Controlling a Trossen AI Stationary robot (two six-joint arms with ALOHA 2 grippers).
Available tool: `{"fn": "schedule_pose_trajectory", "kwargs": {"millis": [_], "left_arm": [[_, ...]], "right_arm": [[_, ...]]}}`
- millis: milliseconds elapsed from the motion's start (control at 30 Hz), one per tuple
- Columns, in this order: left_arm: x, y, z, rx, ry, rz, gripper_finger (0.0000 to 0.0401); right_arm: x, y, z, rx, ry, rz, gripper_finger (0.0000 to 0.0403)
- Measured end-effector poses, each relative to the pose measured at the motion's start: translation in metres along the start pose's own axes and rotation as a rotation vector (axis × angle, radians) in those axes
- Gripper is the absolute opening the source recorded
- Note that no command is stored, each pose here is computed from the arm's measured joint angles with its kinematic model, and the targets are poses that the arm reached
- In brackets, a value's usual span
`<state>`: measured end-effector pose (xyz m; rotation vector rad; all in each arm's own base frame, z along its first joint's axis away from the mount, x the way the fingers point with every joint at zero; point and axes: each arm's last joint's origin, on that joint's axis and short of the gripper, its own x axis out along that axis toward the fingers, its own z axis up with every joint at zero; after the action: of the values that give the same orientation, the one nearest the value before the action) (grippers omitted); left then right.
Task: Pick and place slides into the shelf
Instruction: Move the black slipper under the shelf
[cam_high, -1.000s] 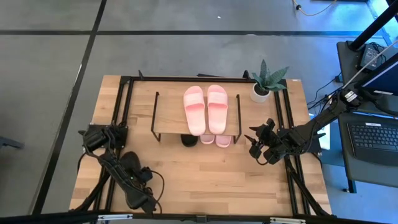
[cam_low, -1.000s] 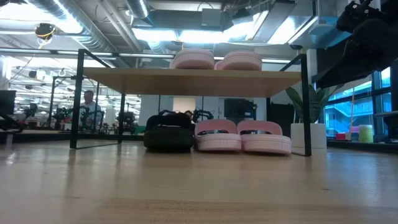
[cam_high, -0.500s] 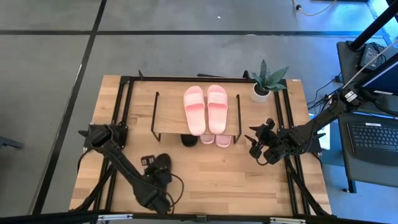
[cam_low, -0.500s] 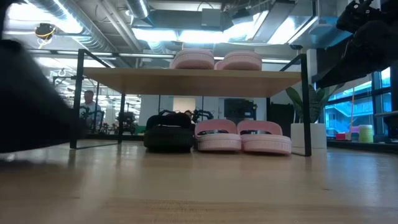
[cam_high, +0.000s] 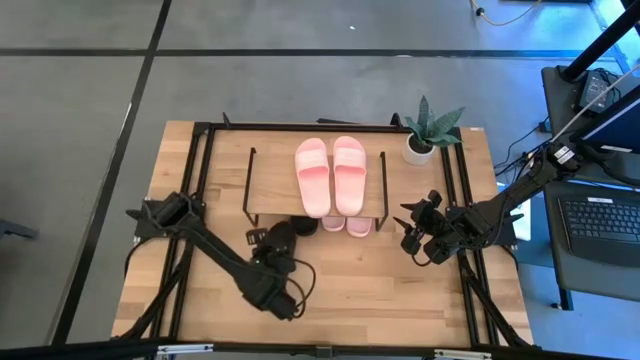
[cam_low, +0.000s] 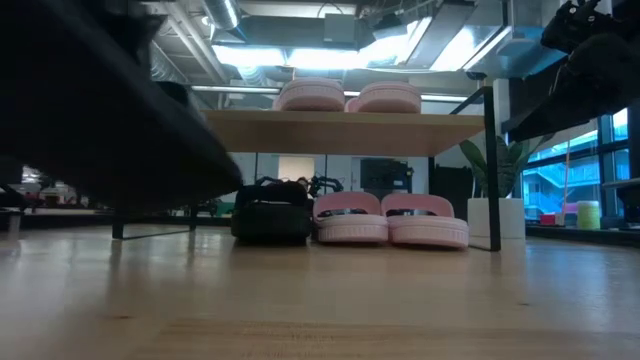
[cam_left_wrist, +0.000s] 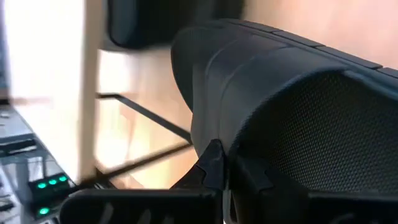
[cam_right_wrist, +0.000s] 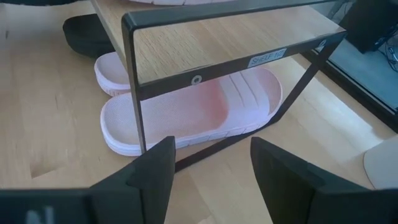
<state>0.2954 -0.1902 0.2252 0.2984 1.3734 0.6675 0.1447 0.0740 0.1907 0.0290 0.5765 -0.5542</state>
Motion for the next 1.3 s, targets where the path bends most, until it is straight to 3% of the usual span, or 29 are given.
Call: {"fn": "schedule_pose_trajectory", "kwargs": {"millis": [467,767,900,1300], "left_arm": [[0.019,0.019,0.022,-0.121,-0.012,0.069,0.0003],[0.047,0.013,0.002,-0.132,0.051,0.16,0.0003],[0.054,0.011,-0.005,-0.127,0.017,0.211,0.0003],[0.072,0.02,-0.003,-0.199,0.034,0.266,0.0003]], "right_arm": [[0.0,0.0,0.0,0.0,0.0,0.0,0.021],[0.0,0.0,0.0,-0.02,0.002,-0.002,0.021],[0.0,0.0,0.0,-0.023,0.002,-0.002,0.021],[0.0,0.0,0.0,-0.015,-0.001,0.001,0.021]]}}
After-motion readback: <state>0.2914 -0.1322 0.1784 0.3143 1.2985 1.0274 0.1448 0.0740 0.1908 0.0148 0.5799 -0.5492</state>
